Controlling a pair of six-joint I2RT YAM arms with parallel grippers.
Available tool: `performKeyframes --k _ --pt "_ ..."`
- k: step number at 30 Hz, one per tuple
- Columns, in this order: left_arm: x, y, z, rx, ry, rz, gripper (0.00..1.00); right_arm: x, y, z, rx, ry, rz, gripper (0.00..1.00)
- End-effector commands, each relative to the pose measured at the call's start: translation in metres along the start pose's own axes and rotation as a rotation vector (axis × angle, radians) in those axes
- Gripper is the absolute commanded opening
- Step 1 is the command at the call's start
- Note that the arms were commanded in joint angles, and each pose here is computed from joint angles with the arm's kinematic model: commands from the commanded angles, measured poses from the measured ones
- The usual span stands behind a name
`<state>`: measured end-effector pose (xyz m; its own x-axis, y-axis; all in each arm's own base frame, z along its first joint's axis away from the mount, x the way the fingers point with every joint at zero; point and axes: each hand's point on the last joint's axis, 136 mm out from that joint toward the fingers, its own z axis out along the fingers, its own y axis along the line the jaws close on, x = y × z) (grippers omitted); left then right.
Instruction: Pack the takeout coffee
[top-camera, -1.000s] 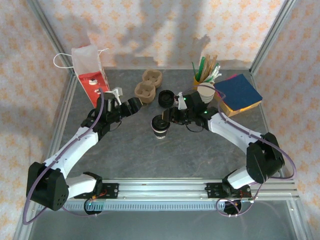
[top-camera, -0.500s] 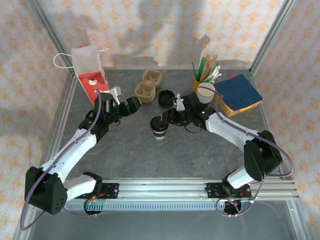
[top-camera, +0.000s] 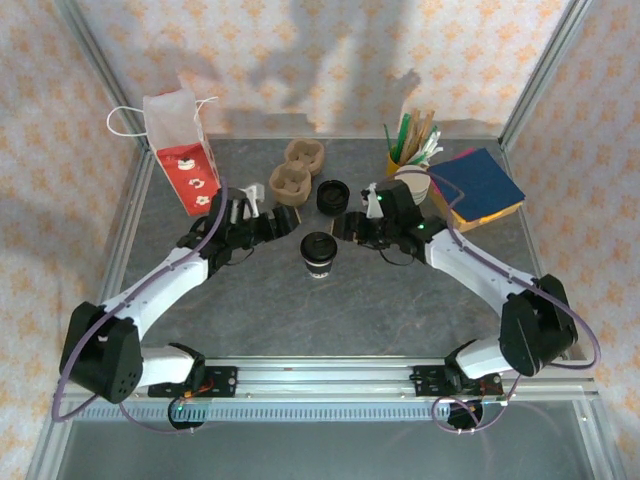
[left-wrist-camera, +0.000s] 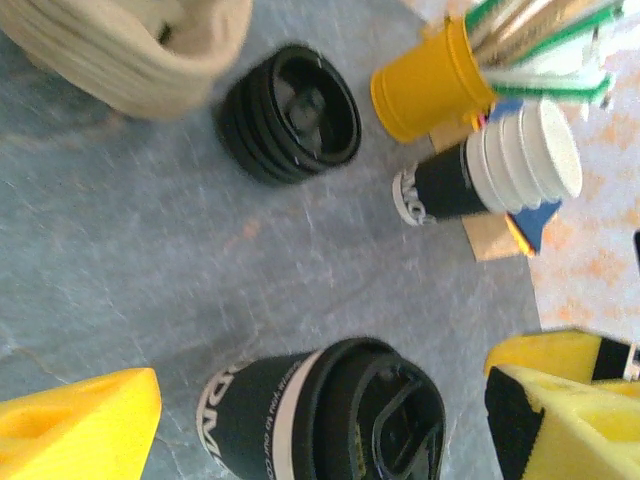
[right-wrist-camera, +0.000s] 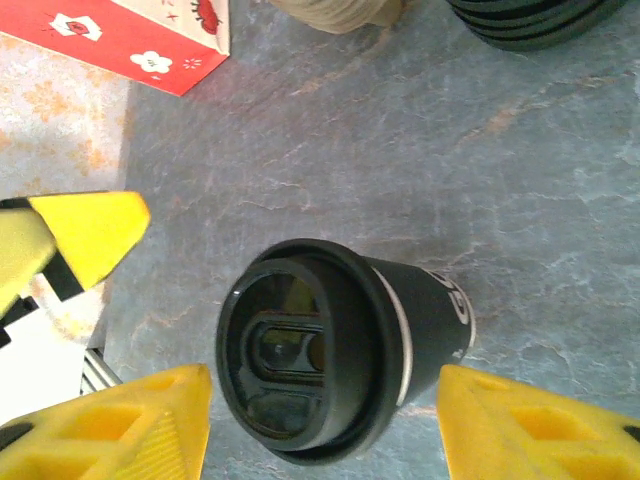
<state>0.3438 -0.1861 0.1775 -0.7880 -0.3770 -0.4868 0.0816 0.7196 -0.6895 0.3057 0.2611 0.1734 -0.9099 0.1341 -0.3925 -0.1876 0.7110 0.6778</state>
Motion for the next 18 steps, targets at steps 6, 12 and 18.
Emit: performKeyframes --k 6,12,18 --pt "0.032 -0.007 0.019 0.045 0.138 0.055 0.87 0.015 -0.006 0.008 -0.037 0.036 0.02 0.61" --pt "0.043 -0.008 0.027 0.048 0.188 0.054 0.85 0.021 -0.007 0.018 -0.052 0.064 0.025 0.6" --pt "0.045 -0.003 0.032 0.026 0.199 0.05 0.82 0.025 -0.006 0.027 -0.053 0.084 0.015 0.6"
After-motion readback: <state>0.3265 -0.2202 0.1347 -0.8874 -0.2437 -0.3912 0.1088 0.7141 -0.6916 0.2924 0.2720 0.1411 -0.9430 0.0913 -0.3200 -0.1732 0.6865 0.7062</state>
